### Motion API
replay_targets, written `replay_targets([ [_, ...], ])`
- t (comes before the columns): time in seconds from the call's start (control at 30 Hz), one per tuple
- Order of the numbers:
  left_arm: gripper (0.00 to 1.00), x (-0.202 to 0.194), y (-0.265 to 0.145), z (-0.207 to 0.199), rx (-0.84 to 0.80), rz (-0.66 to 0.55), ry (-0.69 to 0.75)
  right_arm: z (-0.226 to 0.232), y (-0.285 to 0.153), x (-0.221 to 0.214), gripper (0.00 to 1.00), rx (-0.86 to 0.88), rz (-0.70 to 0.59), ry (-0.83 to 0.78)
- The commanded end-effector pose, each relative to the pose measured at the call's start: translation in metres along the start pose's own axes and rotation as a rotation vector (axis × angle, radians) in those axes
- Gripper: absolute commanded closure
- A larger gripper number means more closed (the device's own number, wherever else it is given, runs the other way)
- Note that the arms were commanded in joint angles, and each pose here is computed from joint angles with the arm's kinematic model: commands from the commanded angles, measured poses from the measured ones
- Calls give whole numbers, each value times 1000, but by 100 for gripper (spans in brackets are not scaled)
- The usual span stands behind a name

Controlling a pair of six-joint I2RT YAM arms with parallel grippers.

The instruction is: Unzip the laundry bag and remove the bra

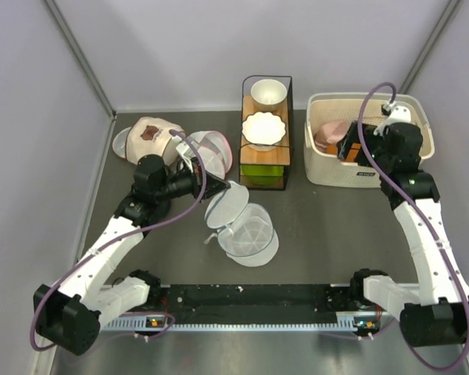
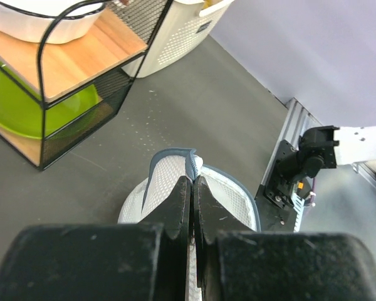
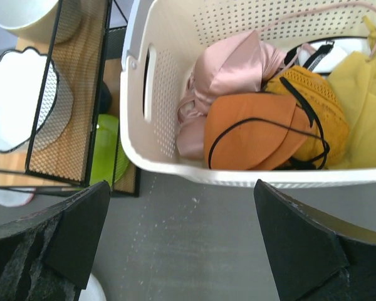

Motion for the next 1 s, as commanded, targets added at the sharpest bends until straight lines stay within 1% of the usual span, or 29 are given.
replay_targets([
  [0.0, 100, 32, -15, 1, 100, -78, 97, 4, -26, -8, 1, 24, -15, 33],
  [0.1, 100, 36, -22, 4, 137, -94, 118, 3, -37, -12, 1, 29, -22, 40],
  [0.27, 100, 38, -27, 14, 197, -103, 92, 1, -39, -22, 1, 26, -3, 42],
  [0.3, 91, 39, -26, 18, 216, -110, 76, 1, -39, -24, 1, 28, 2, 39],
  [0.33, 48, 41, -26, 21, 239, -112, 54, 2, -39, -26, 1, 34, 8, 35],
  [0.37, 27, 41, -25, 25, 261, -108, 35, 2, -39, -27, 1, 33, 11, 35],
  [0.43, 3, 45, -26, 26, 277, -105, 28, 2, -38, -29, 1, 36, 20, 29],
  [0.47, 1, 49, -29, 28, 305, -117, 34, 1, -38, -30, 1, 35, 22, 26],
  [0.5, 1, 52, -30, 28, 316, -124, 46, 2, -38, -30, 1, 37, 23, 23],
  [0.53, 1, 59, -38, 35, 389, -140, 77, 1, -40, -29, 1, 30, 20, 27],
  [0.57, 1, 55, -42, 39, 422, -117, 72, -1, -40, -29, 1, 21, 17, 31],
  [0.6, 1, 59, -46, 41, 449, -120, 102, -2, -40, -30, 1, 13, 20, 37],
  [0.67, 1, 69, -55, 44, 509, -147, 128, -3, -40, -32, 1, 0, 34, 65],
  [0.73, 1, 78, -65, 43, 549, -189, 148, -1, -37, -36, 1, 7, 58, 63],
  [0.77, 1, 83, -72, 48, 606, -229, 145, -1, -36, -37, 1, 13, 68, 58],
  [0.8, 1, 95, -78, 42, 607, -309, 154, -1, -35, -39, 1, 11, 75, 56],
  [0.83, 1, 87, -79, 50, 627, -318, 141, -2, -34, -39, 1, 9, 78, 53],
  [0.87, 1, 91, -84, 50, 645, -360, 144, -2, -32, -43, 1, 8, 93, 50],
  [0.97, 1, 84, -87, 64, 704, -376, 106, -4, -31, -46, 1, -2, 109, 43],
])
Point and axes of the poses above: each gripper's point midway between its finger pads, its own y axis out along the fingers, its own z axis along the line the jaws close on, x = y × z, the point moved 1 cm from there along -y, back along the fingers
